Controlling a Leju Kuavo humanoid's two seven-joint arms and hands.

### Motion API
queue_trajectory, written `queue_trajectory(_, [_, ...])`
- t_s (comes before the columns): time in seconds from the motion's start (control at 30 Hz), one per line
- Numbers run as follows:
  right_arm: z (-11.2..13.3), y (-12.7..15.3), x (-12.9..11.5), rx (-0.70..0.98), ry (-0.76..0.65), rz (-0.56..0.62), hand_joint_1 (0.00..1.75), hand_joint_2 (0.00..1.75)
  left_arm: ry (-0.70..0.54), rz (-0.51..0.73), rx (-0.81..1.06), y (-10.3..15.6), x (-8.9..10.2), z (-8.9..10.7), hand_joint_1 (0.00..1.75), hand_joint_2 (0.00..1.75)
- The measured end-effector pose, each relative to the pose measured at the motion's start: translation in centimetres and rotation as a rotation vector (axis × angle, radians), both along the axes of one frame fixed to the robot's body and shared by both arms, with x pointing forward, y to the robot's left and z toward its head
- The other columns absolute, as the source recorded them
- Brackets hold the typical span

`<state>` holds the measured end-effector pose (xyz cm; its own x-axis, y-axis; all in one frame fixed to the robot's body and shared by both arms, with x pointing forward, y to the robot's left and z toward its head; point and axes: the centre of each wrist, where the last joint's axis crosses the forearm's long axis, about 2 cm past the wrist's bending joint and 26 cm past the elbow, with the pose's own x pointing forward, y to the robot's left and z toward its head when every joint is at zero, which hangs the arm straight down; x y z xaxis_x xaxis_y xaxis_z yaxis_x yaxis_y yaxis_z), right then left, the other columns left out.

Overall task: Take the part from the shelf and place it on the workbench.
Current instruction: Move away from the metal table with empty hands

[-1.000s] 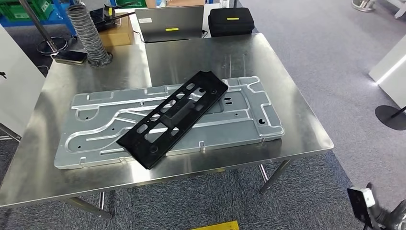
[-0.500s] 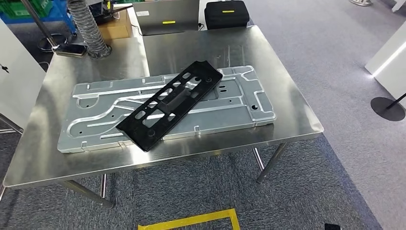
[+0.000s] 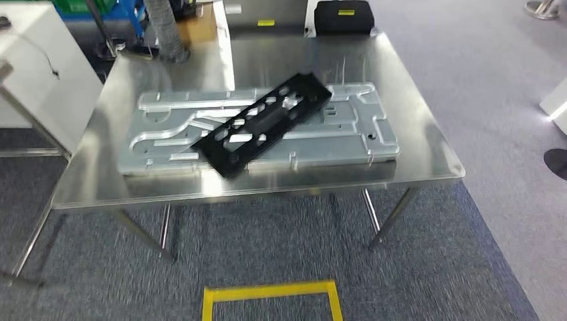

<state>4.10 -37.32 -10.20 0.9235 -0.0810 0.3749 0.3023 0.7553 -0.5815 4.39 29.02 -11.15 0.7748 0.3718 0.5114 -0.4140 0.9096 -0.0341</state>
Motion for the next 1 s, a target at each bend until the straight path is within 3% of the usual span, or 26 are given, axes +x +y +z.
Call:
queue_trajectory(0.4, [-0.4,1.4,-0.3,0.114,0.091,0.033,0.0,0.0,-0.007,-0.034,0.0,0.0,0.2,0.0,0.0,0.0])
queue_trajectory(0.7, [-0.7,3.8,0.0,0.26,0.263,0.158,0.0,0.0,-0.002,-0.036,0.001,0.1,0.0,0.0,0.0,0.0])
queue_trajectory(1.0, [-0.8,5.8,-0.1,0.353,0.364,0.125,0.0,0.0,-0.01,-0.059,-0.006,0.0,0.3,0.0,0.0,0.0])
